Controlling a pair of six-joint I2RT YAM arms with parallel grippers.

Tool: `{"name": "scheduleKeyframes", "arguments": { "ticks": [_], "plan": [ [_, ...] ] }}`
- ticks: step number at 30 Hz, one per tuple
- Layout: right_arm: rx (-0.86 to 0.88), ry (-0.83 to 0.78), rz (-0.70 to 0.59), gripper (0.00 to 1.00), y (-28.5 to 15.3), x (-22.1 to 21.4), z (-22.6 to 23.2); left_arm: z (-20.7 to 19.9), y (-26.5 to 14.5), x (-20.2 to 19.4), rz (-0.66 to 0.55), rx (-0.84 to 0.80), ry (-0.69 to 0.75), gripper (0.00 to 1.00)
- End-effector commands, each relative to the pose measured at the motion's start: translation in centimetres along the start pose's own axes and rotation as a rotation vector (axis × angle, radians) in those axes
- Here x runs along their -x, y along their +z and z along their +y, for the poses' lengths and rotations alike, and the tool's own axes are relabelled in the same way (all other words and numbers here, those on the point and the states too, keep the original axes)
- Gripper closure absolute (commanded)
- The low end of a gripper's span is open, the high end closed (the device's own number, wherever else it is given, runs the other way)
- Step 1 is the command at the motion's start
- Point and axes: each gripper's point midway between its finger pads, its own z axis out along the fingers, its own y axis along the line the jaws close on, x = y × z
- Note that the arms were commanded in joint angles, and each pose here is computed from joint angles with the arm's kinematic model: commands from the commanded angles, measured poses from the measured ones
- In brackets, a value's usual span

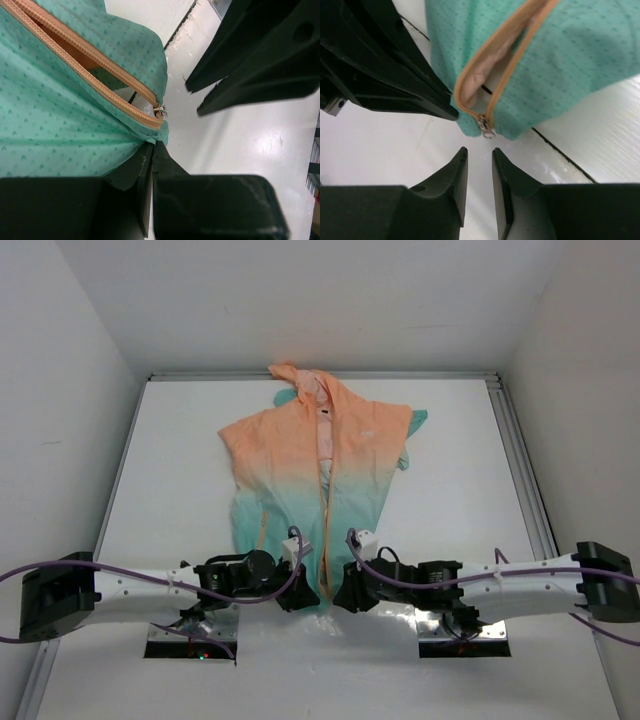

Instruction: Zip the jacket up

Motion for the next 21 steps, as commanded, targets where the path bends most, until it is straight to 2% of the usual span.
{"name": "scheduleKeyframes", "arguments": {
  "ticks": [1,4,8,15,21],
  "plan": [
    [0.148,0.045,-0.079,0.74,0.6,2.0,3.7,-2.2,0.0,1.6,-0.048,-0.076,0.009,1.00],
    [0.149,0.077,-0.092,0.73,1.3,1.8,3.5,-2.5,-0.1,1.5,-0.053,-0.103,0.004,1.00],
    [0.134,0.164,-0.136,0.65,1.3,2.0,2.4,-2.9,-0.3,1.6,-0.055,-0.116,-0.003,1.00],
    [0.126,0.218,-0.138,0.68,1.0,1.2,1.1,-3.0,-0.5,1.9,-0.072,-0.120,-0.005,1.00],
    [0.182,0.217,-0.121,0.67,1.1,0.9,2.2,-3.1,-0.4,1.8,-0.068,-0.127,-0.005,1.00]
  ]
}}
